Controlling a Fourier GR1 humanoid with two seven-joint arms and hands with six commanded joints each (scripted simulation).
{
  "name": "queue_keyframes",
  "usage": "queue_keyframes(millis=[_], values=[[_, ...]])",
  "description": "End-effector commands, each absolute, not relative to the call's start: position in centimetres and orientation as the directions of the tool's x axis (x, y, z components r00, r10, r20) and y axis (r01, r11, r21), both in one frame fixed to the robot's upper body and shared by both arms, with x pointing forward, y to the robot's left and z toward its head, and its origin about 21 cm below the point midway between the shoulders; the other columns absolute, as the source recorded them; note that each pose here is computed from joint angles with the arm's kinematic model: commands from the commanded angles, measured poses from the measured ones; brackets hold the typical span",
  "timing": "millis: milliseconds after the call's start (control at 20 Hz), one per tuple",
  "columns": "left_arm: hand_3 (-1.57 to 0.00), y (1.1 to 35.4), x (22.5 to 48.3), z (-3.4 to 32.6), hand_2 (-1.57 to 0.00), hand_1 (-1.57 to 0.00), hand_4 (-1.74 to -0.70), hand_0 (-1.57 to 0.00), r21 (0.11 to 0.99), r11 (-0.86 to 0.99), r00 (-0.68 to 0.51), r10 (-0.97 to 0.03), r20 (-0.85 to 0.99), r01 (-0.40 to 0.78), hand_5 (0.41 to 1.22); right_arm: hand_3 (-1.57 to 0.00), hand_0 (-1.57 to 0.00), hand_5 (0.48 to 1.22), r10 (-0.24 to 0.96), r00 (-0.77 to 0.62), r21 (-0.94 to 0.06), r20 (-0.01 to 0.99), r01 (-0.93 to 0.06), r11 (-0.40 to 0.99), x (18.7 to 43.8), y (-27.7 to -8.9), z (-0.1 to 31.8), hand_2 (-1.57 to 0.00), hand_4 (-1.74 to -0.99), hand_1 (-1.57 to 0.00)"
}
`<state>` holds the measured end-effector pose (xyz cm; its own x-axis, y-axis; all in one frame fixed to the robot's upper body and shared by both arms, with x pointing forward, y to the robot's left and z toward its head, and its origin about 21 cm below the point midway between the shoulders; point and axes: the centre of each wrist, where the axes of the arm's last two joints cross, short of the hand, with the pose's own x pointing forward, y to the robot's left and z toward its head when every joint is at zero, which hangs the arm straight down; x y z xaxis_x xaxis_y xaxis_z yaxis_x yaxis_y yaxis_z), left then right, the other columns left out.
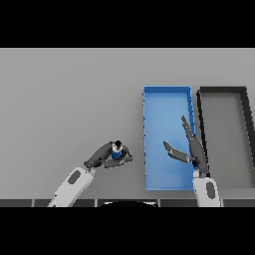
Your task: Pick up the blue pipe and place it into the blue bin.
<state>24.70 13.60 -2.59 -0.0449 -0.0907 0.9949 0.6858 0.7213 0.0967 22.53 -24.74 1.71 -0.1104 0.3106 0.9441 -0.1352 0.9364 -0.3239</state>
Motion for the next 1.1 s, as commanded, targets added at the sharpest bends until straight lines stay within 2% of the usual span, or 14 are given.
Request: queue_keyframes(millis=[0,150,300,350,450,550,800,1050], values=[[-1.26,13.9,24.6,-2.6,-1.31,-1.27,-1.62,-1.19,0.111,0.717,-0.058,-0.098,0.993,0.688,1.106,0.00,0.00,0.561,0.306,-0.116,-0.320,0.945,-0.138,0.937,22.4,-24.6,1.7,0.00,-1.178,0.00],[-1.41,13.2,24.3,-2.5,-1.44,-1.42,-1.54,-1.38,0.137,0.713,-0.082,-0.111,0.990,0.687,1.162,0.00,0.00,0.559,0.311,-0.105,-0.323,0.945,-0.140,0.936,22.6,-24.7,1.5,0.00,-1.176,0.00],[-1.49,12.9,24.0,-2.1,-1.50,-1.49,-1.50,-1.47,0.158,0.719,-0.117,-0.106,0.987,0.676,1.191,0.00,0.00,0.556,0.311,-0.115,-0.326,0.943,-0.145,0.934,22.5,-24.1,1.4,0.00,-1.166,0.00],[-1.51,12.7,24.0,-1.7,-1.52,-1.51,-1.49,-1.49,0.156,0.724,-0.137,-0.085,0.987,0.672,1.197,0.00,0.00,0.554,0.321,-0.111,-0.334,0.941,-0.136,0.933,22.6,-24.4,1.5,0.00,-1.160,0.00],[-1.53,12.0,24.0,-0.4,-1.54,-1.53,-1.48,-1.52,0.130,0.728,-0.192,0.002,0.981,0.673,1.206,0.00,0.00,0.550,0.324,-0.095,-0.335,0.941,-0.127,0.934,22.9,-24.5,1.4,0.00,-1.154,0.00],[-1.54,11.4,24.3,0.7,-1.55,-1.54,-1.48,-1.54,0.132,0.719,-0.228,0.038,0.973,0.682,1.211,0.00,0.00,0.551,0.337,-0.103,-0.349,0.936,-0.131,0.928,22.7,-24.7,1.3,0.00,-1.144,0.00],[-1.56,10.5,25.0,3.4,-1.56,-1.56,-1.47,-1.56,0.171,0.700,-0.258,0.019,0.966,0.693,1.218,0.00,0.00,0.564,0.342,-0.123,-0.357,0.932,-0.130,0.925,22.7,-24.7,1.8,0.00,-1.128,0.00],[-1.57,10.1,24.8,4.1,-1.57,-1.57,-1.47,-1.57,0.170,0.670,-0.239,0.012,0.971,0.723,1.220,0.00,0.00,0.578,0.349,-0.119,-0.362,0.930,-0.124,0.924,22.3,-24.9,1.7,0.00,-1.124,0.00]])
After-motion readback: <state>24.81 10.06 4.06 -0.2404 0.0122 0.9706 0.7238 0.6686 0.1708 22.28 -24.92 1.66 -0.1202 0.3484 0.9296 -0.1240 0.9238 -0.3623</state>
